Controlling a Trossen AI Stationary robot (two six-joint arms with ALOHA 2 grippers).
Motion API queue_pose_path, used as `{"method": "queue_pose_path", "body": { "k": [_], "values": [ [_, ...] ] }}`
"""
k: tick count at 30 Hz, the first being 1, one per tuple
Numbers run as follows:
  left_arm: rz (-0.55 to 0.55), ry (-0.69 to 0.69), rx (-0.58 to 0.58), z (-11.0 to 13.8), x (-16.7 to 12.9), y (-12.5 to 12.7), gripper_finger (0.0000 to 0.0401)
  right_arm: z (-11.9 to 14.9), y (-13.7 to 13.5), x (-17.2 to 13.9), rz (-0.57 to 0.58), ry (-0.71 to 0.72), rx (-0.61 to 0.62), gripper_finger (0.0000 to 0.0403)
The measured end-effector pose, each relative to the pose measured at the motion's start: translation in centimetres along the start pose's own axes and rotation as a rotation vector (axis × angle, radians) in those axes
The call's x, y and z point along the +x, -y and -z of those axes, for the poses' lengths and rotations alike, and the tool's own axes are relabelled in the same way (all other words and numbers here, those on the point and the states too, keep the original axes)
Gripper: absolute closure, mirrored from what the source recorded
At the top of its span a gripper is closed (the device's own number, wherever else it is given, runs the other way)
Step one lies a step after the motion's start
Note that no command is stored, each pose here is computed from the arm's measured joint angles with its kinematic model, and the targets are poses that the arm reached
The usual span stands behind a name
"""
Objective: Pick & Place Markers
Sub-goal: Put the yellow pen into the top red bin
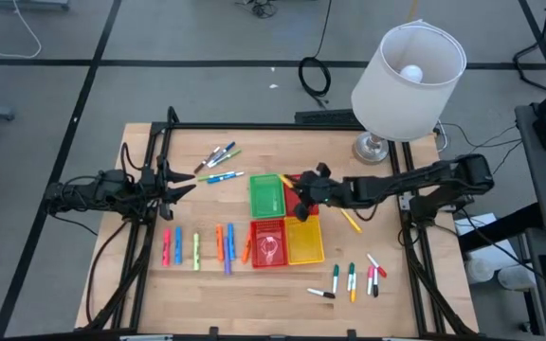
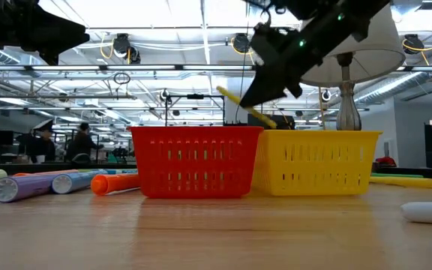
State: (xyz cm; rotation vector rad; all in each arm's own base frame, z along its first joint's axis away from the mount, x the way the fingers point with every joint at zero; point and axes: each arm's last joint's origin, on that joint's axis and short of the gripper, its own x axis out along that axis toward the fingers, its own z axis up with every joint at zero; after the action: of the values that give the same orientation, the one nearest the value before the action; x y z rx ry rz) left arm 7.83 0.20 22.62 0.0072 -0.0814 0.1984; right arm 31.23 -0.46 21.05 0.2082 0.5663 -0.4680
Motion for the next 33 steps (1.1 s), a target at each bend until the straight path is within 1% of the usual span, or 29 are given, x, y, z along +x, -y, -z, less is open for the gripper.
{"method": "queue_pose_path", "body": {
  "k": [2, 6, 10, 14, 18, 21, 25, 33],
  "values": [
    [0.000, 0.000, 0.000, 0.0, 0.0, 0.0, 0.0267, 0.5, 0.0, 0.5, 0.011, -0.022, 0.032, 0.0387],
    [0.000, 0.000, 0.000, 0.0, 0.0, 0.0, 0.0267, 1.0, -0.3, 0.4, 0.042, -0.044, 0.086, 0.0387],
    [0.000, 0.000, 0.000, 0.0, 0.0, 0.0, 0.0267, 1.7, -0.1, -0.1, 0.100, -0.096, 0.070, 0.0386],
    [0.000, 0.002, -0.001, 0.0, 0.0, 0.0, 0.0267, 2.0, 0.1, -0.2, 0.124, -0.127, 0.081, 0.0386],
    [0.000, 0.000, 0.000, 0.0, 0.0, 0.0, 0.0267, 1.9, -0.3, -0.2, 0.081, -0.118, 0.090, 0.0385],
    [0.000, 0.000, 0.000, 0.0, 0.0, 0.0, 0.0267, 2.2, -0.3, -0.3, 0.090, -0.140, 0.077, 0.0385],
    [0.000, 0.000, 0.000, 0.0, 0.0, 0.0, 0.0267, 2.6, -0.3, 0.0, 0.090, -0.132, 0.096, 0.0385],
    [-0.001, 0.000, 0.000, 0.0, 0.0, 0.0, 0.0267, 3.8, 0.2, 0.1, 0.105, -0.164, 0.096, 0.0383]
  ]
}}
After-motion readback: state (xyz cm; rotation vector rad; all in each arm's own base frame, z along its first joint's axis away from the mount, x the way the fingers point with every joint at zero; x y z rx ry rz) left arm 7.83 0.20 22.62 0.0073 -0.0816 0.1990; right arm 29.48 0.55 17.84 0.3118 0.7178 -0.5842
